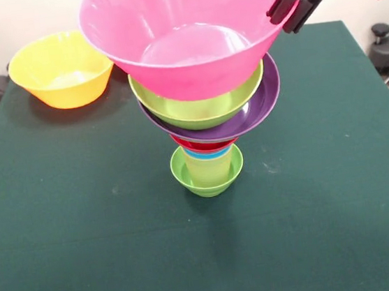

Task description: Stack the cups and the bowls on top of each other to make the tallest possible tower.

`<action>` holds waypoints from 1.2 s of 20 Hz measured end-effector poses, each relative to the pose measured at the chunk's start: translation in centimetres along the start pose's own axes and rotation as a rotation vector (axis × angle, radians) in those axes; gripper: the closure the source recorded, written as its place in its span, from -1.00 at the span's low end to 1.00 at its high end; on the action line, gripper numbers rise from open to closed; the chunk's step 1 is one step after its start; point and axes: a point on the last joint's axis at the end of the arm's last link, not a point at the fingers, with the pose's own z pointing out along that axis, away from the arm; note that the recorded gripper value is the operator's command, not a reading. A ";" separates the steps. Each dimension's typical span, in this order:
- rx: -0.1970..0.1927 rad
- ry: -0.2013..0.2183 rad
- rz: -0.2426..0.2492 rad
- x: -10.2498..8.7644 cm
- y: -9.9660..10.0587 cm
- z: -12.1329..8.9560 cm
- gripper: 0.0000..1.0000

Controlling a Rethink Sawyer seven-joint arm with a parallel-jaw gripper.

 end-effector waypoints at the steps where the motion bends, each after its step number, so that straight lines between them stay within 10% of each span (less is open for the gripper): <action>1: 0.006 0.012 -0.004 0.1 -0.1 0.0 1.00; 10: 0.075 0.279 -0.120 2.8 -0.3 0.3 1.00; 24: 0.076 0.325 -0.188 3.2 1.8 2.6 1.00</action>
